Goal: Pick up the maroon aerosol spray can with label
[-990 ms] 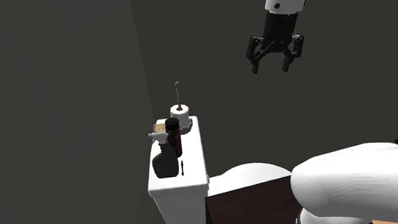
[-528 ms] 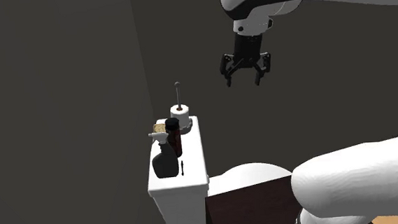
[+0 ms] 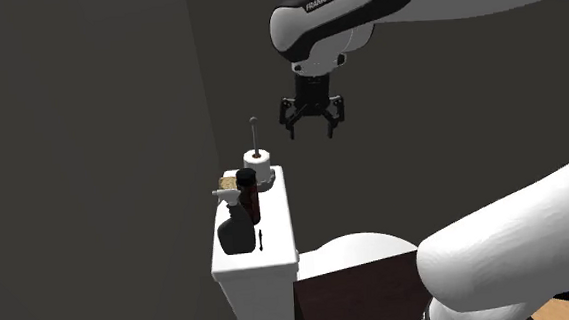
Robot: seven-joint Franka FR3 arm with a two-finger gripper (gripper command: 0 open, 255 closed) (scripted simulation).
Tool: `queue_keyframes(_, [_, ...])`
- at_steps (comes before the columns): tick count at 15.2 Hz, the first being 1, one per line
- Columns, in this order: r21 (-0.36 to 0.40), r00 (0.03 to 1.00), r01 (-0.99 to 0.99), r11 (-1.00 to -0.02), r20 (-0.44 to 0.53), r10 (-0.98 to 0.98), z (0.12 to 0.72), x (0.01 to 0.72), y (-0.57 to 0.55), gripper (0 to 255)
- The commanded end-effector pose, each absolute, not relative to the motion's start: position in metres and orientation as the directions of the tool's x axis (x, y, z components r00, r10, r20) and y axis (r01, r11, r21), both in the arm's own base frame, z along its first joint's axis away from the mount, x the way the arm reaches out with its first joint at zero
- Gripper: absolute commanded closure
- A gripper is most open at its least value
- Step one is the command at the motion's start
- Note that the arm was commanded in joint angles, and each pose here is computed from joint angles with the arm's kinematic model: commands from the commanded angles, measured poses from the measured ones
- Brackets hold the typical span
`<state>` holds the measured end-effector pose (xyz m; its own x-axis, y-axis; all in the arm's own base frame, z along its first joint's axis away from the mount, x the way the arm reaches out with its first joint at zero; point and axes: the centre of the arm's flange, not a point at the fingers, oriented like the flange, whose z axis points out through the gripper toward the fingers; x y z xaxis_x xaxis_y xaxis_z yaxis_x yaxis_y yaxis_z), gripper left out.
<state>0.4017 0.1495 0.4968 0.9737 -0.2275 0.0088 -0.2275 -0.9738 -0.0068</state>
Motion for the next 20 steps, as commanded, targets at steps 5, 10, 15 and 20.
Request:
queue_keyframes(5, [0.000,0.965,-0.263,-0.965,-0.007,-0.263,0.448,0.443,0.205,0])
queue_keyframes(10, [0.007,0.956,-0.291,-0.957,-0.019,-0.291,0.409,0.478,0.248,0])
queue_keyframes(15, [0.014,0.947,-0.319,-0.948,-0.032,-0.319,0.370,0.514,0.290,0])
queue_keyframes(20, [0.020,0.939,-0.341,-0.940,-0.042,-0.341,0.334,0.542,0.321,0])
